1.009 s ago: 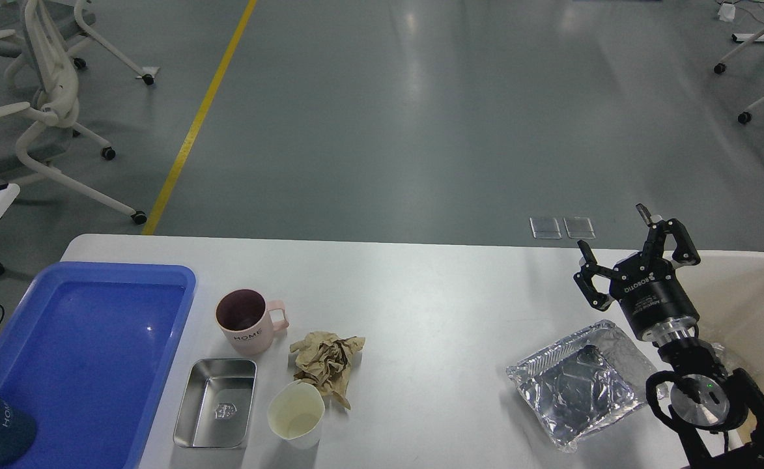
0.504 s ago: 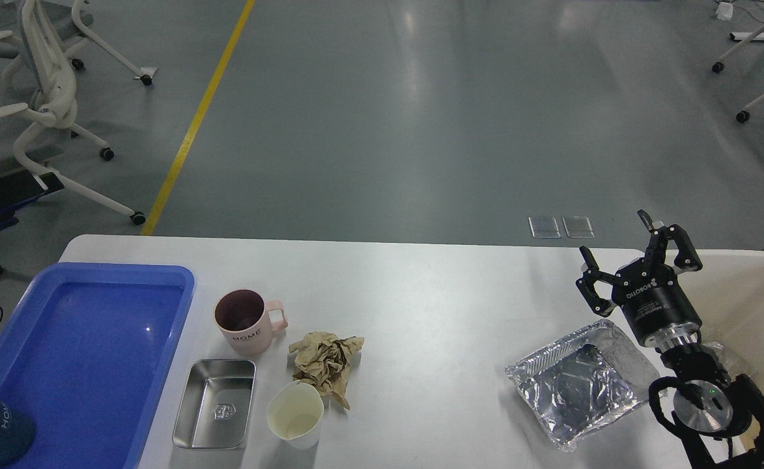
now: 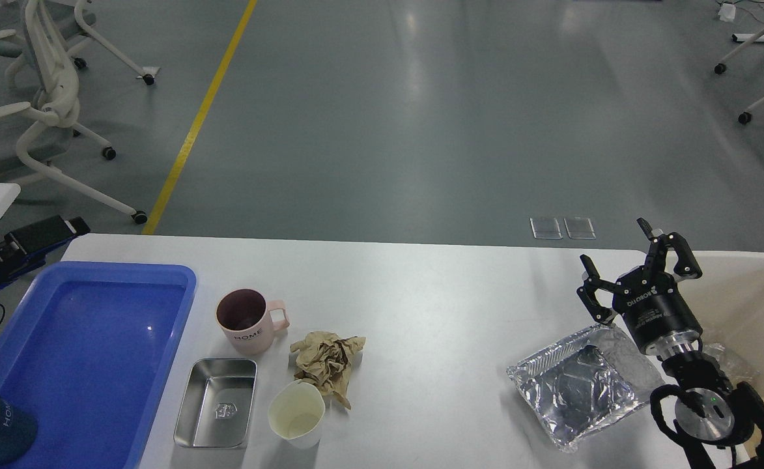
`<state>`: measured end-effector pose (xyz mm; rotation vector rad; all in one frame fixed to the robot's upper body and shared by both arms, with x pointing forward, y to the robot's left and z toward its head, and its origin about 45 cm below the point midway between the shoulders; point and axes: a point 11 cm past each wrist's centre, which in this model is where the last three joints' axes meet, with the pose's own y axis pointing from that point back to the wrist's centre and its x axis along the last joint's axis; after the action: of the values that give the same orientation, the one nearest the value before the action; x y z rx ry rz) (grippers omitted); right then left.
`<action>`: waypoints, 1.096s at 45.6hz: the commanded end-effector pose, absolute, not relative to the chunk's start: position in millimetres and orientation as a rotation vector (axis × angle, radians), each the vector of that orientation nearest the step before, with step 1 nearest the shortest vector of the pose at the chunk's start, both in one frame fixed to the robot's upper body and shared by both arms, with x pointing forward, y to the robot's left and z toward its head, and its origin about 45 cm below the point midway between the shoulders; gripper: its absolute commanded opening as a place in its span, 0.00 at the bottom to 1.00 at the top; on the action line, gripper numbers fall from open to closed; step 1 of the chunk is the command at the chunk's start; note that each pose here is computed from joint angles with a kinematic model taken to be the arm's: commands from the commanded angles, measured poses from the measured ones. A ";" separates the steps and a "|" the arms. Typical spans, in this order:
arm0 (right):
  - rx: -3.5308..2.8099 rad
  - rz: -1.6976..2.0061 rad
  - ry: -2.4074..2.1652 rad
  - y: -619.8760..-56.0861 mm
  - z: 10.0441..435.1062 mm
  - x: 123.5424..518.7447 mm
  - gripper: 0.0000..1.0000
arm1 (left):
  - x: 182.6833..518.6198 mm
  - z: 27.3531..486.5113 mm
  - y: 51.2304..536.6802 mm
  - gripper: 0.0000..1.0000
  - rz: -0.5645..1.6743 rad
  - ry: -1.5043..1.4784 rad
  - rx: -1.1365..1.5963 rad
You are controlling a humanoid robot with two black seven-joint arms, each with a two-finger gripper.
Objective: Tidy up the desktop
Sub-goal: 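Reach the left gripper toward the pink mug and grasp it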
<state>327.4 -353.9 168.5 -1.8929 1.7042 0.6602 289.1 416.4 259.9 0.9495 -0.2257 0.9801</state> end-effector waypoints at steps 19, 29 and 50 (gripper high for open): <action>-1.884 0.674 1.724 -357.1 162.0 320.3 1.00 | 299.9 220.8 373.8 0.97 0.754 -0.265 1.000; -1.884 0.670 1.736 -361.3 161.6 318.0 1.00 | 270.2 213.1 386.1 0.97 0.837 -0.275 1.043; -1.893 0.674 1.734 -359.4 160.7 318.4 1.00 | 226.5 210.9 423.6 0.97 0.828 -0.309 1.217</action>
<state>318.4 -359.1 160.9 -1.8910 1.7332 0.6742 224.0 416.4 202.7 1.1960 -0.2820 0.8208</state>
